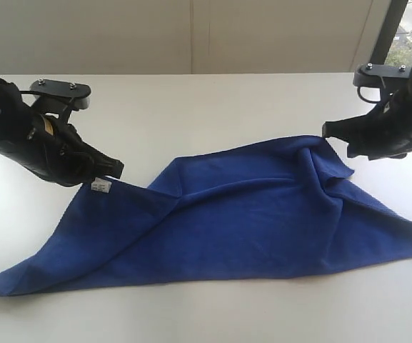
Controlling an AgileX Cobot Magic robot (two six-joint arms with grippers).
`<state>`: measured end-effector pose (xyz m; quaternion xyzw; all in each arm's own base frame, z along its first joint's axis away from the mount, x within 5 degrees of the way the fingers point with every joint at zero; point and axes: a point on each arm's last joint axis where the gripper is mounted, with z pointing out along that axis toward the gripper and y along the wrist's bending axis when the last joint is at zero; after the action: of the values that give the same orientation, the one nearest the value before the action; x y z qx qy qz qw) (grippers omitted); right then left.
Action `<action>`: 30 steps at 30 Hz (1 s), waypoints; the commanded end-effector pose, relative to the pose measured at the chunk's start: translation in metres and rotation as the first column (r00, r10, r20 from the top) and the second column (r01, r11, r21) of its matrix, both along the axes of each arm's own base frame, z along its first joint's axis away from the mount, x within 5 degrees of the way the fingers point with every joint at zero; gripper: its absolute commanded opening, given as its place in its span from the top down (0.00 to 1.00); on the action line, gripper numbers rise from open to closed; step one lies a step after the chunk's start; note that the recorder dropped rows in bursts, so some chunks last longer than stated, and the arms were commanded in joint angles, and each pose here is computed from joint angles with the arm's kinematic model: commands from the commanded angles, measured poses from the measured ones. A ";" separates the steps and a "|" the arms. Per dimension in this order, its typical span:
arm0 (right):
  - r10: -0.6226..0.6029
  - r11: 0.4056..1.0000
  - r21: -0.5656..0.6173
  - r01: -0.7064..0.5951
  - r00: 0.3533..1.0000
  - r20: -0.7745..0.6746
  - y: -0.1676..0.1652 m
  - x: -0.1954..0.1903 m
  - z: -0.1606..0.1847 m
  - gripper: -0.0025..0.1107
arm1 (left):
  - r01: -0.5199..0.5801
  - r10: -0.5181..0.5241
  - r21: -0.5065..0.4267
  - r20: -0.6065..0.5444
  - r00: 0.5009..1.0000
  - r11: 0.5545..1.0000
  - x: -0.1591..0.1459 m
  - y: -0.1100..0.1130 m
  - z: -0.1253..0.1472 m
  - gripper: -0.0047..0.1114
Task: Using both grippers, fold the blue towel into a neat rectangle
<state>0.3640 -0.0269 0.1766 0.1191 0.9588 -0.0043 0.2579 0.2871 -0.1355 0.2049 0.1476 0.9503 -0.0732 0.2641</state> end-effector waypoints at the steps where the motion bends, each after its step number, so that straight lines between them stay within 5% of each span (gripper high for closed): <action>1: -0.057 0.997 0.047 0.057 0.998 -0.005 -0.002 0.005 -0.017 0.66 | -0.011 0.011 -0.006 0.002 1.000 1.000 -0.002 0.002 0.002 0.96; 25: -0.224 0.964 0.143 0.225 0.974 -0.023 -0.014 0.016 -0.062 0.66 | -0.011 0.011 -0.006 0.000 1.000 1.000 -0.002 0.002 0.002 0.96; 30: -0.223 0.964 0.144 0.224 0.975 -0.027 -0.014 0.016 -0.065 0.87 | -0.011 0.011 -0.006 0.000 1.000 1.000 -0.002 0.002 0.002 0.96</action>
<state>0.3819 -0.0380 0.1191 0.2373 0.9358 0.0379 0.2578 0.2871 -0.1355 0.2049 0.1476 0.9503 -0.0732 0.2641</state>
